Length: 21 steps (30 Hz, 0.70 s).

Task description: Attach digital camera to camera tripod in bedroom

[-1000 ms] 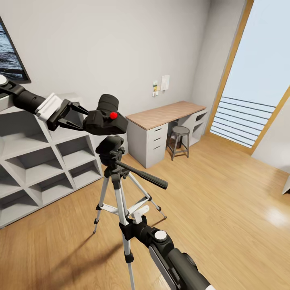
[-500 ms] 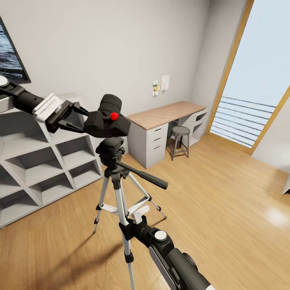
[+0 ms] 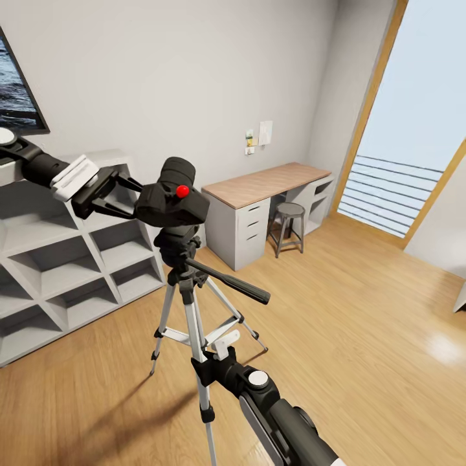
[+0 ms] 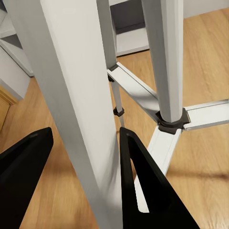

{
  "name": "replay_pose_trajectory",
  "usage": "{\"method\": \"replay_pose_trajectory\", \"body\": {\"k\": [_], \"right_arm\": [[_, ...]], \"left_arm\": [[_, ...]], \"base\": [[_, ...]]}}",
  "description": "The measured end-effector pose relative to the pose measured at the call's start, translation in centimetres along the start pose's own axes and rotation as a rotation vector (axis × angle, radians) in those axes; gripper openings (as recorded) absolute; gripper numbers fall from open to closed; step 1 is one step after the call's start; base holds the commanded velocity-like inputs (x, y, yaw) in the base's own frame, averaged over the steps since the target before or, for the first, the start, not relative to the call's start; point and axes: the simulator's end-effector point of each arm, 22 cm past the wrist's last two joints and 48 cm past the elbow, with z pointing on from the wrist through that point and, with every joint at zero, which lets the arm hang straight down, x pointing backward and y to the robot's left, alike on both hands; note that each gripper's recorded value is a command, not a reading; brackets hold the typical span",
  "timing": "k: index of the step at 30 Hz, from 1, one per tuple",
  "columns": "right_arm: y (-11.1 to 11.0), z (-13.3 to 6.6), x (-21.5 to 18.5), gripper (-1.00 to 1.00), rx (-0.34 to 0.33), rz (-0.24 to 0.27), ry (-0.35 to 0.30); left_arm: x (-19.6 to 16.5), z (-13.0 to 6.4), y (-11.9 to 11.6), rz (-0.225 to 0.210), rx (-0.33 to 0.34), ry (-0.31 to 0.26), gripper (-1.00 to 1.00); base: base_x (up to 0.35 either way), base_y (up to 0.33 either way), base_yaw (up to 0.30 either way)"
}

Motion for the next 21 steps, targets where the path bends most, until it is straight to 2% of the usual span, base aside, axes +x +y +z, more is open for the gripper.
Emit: {"method": "replay_pose_trajectory", "body": {"k": [6,14,21], "right_arm": [[0.03,0.01,-0.01,-1.00,0.000,-0.001,0.000],[0.08,0.01,-0.02,-1.00,-0.001,-0.002,0.000],[0.04,0.01,-0.01,-1.00,0.000,-0.001,0.000]], "left_arm": [[0.20,0.01,-0.12,-0.006,0.004,0.006,-1.00],[0.66,-0.34,-0.30,-0.026,0.016,0.053,-1.00],[0.70,-0.41,-0.31,-0.035,0.021,0.070,-1.00]], "base": [[0.000,0.000,0.000],[0.000,0.000,0.000],[0.000,0.000,0.000]]}}
